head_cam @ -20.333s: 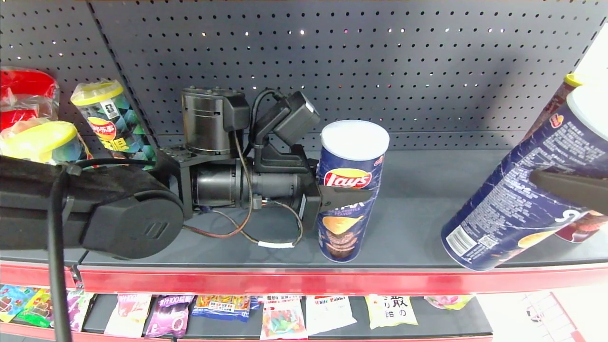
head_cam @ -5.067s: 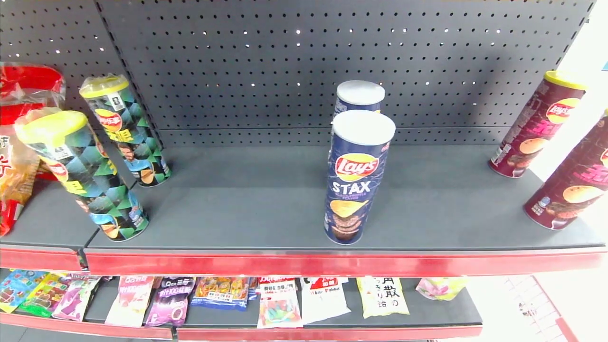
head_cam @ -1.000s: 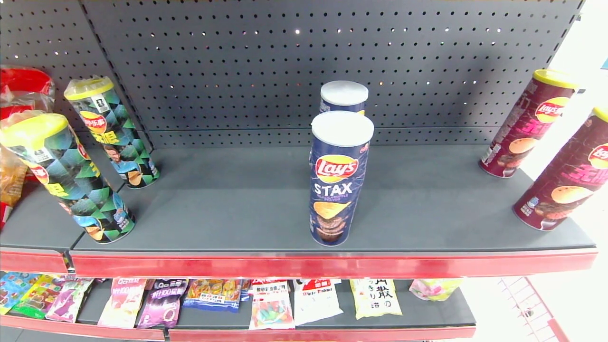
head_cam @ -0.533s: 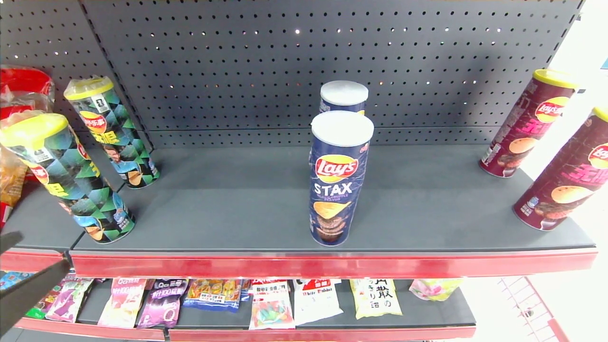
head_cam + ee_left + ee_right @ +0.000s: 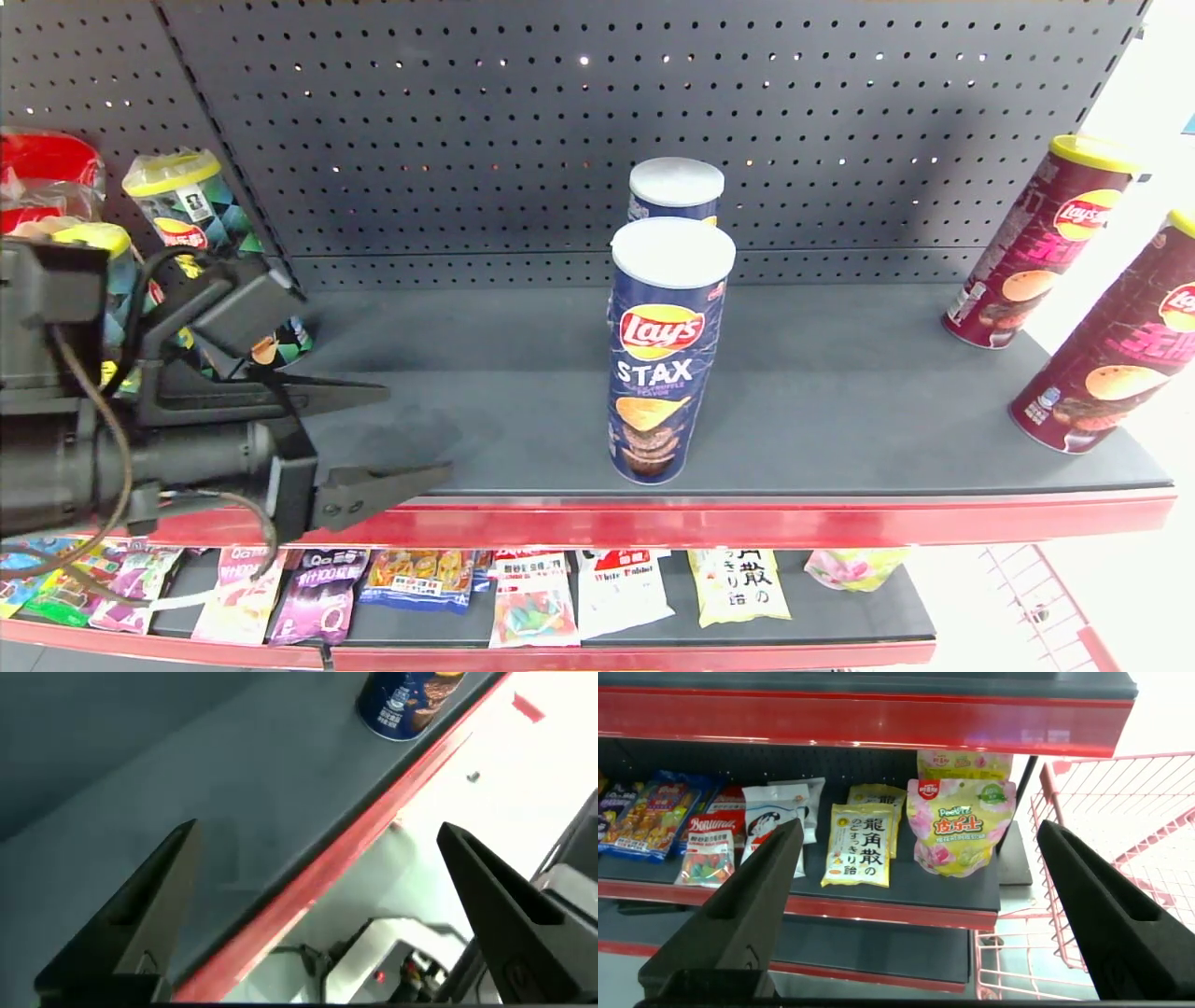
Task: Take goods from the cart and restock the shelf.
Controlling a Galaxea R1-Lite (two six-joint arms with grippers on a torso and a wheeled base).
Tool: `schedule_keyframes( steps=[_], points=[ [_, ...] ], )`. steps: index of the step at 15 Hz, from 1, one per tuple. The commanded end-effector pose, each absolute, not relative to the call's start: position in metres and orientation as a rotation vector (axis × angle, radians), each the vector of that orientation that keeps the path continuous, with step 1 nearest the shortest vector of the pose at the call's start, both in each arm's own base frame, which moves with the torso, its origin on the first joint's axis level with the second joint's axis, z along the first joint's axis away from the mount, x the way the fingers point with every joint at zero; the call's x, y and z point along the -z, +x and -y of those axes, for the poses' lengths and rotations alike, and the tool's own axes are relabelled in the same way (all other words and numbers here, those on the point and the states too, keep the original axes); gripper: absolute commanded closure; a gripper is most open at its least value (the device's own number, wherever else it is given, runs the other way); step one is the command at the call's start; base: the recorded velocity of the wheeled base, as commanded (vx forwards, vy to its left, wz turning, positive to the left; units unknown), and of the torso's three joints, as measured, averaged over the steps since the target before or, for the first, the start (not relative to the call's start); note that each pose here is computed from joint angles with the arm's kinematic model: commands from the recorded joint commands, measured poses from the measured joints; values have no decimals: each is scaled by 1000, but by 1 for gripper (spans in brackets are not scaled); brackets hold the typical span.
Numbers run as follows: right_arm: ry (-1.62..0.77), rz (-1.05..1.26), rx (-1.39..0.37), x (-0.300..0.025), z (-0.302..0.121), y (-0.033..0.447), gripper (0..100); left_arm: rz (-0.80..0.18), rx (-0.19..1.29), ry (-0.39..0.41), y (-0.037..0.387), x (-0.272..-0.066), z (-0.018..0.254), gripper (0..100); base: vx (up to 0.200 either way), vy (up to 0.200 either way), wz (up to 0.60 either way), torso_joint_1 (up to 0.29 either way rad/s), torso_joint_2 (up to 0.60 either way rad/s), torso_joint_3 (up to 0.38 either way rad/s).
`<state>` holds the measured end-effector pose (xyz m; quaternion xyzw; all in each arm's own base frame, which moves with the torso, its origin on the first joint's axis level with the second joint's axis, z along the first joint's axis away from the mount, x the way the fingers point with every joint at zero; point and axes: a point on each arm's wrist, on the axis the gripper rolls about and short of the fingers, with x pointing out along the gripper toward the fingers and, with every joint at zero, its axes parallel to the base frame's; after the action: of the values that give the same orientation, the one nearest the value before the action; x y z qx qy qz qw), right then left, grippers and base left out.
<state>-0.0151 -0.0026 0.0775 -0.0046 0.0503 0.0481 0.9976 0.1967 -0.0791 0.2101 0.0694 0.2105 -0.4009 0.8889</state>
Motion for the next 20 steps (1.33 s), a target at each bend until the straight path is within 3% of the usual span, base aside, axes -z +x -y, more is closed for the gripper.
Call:
schedule_keyframes(
  steps=[1,5,20],
  points=[
    [-10,-102,-97,-78,3,-15,0,-520,882,177,228,-192,105,0,0,0,0,0,0,0],
    [-9,-101,-98,-77,3,-15,0,-530,901,252,245,-184,127,0,0,0,0,0,0,0],
    [-9,-101,-98,-77,3,-15,0,-543,914,313,279,-171,172,0,0,0,0,0,0,0]
  ],
)
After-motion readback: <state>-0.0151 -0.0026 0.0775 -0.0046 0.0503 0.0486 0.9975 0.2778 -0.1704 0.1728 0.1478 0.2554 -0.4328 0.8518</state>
